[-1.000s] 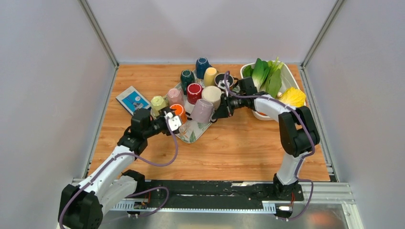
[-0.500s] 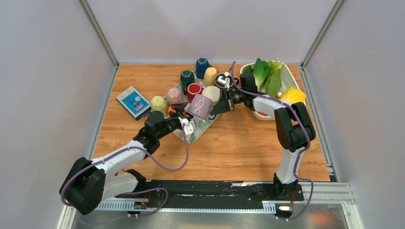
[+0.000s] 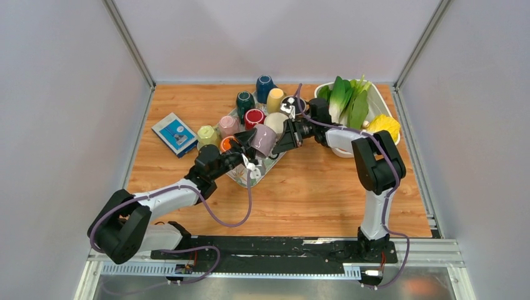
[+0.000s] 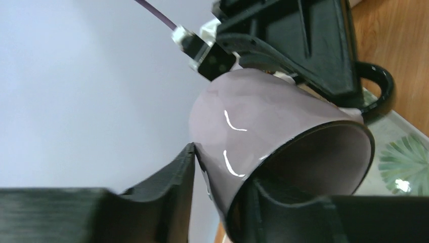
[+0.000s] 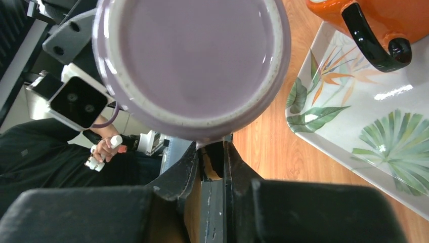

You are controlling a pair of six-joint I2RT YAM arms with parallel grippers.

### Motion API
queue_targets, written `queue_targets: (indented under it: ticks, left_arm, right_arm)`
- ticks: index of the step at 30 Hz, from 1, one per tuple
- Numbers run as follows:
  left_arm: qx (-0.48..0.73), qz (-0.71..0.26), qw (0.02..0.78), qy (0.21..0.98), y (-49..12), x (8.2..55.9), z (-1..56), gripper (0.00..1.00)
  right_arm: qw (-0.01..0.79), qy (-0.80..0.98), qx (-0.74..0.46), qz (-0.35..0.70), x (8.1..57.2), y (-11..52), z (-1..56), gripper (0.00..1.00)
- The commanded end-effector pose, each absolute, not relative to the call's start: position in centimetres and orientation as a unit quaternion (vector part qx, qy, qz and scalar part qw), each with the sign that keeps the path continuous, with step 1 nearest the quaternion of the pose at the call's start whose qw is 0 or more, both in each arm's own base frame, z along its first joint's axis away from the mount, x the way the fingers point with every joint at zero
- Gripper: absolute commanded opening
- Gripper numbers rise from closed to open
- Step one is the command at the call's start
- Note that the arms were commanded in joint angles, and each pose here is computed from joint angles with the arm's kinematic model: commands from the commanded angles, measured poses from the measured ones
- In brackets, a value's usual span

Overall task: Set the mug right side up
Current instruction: Turn over the cup on the tray.

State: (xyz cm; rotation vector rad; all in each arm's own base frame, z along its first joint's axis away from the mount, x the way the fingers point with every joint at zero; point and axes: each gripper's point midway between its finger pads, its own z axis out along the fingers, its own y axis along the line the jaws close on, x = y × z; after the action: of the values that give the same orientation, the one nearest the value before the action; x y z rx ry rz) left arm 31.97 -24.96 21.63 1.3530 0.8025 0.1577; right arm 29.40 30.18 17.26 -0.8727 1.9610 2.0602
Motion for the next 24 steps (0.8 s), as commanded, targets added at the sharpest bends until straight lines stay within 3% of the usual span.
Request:
queue_targets:
  ticks: [1,5,8,12,17,24]
  left_arm:
    - [0.584,0.108,0.753,0.281,-26.0,32.3,27.6,0.32]
    - [0.578,0.107,0.753,0.295,-25.9,32.8,27.7,0.09]
    - [0.568,0.106,0.748,0.327,-25.2,33.2,27.5,0.01]
    - [0.565,0.114,0.725,0.376,-23.7,33.4,27.3,0.0]
    - [0.561,0.085,0.654,0.501,-21.9,33.9,25.8,0.0]
    - [0.496,-0.012,0.529,0.689,-22.0,34.3,24.0,0.0]
  right_arm:
    - [0.072,0.621,-0.336,0.705,28.7,30.6,18.7,0.16]
    - [0.091,0.625,-0.335,0.699,29.3,30.5,19.0,0.55]
    - [0.13,0.633,-0.329,0.689,30.2,29.8,19.6,0.74]
    - [0.22,0.665,-0.298,0.648,32.9,28.0,20.2,0.79]
    - [0.392,0.728,-0.344,0.446,37.2,24.4,19.5,0.77]
    - [0.505,0.652,-0.507,0.251,34.8,21.9,20.6,0.75]
